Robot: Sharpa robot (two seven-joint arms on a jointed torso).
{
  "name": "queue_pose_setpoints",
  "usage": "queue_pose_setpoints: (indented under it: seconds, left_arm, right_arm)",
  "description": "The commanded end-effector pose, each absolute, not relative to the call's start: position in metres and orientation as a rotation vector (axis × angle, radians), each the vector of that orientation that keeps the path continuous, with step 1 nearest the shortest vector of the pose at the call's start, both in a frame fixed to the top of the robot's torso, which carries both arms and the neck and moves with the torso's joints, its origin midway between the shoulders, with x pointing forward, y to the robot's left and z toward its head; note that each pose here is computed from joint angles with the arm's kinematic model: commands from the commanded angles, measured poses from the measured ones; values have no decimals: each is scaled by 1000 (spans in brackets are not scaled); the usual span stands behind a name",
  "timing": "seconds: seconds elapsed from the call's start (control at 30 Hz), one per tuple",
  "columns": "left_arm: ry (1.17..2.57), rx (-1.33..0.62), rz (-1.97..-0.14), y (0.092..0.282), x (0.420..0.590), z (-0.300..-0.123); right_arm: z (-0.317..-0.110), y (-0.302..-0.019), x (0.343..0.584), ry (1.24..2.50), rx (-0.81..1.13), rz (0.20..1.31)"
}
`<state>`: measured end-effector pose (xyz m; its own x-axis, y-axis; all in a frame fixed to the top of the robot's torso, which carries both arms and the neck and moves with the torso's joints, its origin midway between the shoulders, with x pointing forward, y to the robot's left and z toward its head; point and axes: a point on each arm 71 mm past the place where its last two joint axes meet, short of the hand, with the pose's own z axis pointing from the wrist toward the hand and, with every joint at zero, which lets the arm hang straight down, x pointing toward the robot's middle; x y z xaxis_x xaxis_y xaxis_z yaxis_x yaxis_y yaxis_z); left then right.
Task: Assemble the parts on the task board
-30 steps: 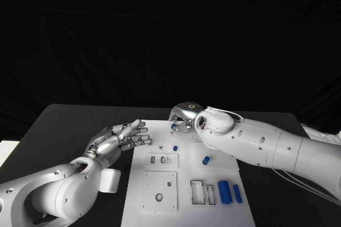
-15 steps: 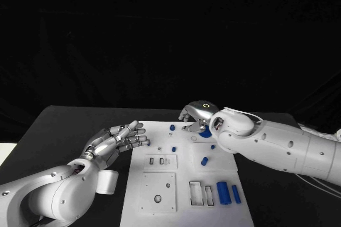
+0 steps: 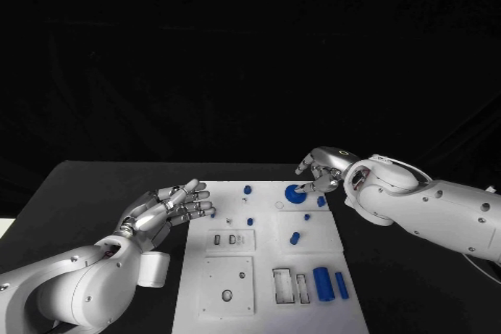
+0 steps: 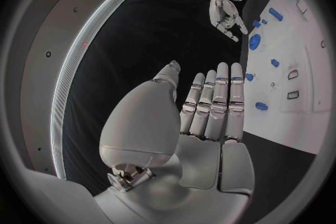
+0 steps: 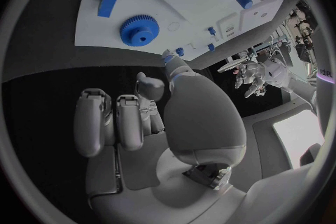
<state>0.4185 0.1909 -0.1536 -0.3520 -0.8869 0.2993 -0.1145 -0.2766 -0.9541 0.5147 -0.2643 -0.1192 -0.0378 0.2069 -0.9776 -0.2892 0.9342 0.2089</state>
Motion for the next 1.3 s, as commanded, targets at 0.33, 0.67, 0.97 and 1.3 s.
queue_pose_setpoints:
  seconds: [0.33, 0.67, 0.97, 1.3]
  left_arm:
    - [1382, -1275, -1721, 188, 420, -153]
    - [1383, -1275, -1722, 188, 420, -153]
    - [1384, -1275, -1722, 187, 420, -153]
    - [1384, -1275, -1721, 187, 420, -153]
  right_arm:
    - [-134, -263, 522, 1671, -51, 332]
    - [-142, -259, 525, 1699, -67, 307]
    - [-146, -257, 526, 1719, -74, 294]
    - [-149, -255, 528, 1723, -80, 290]
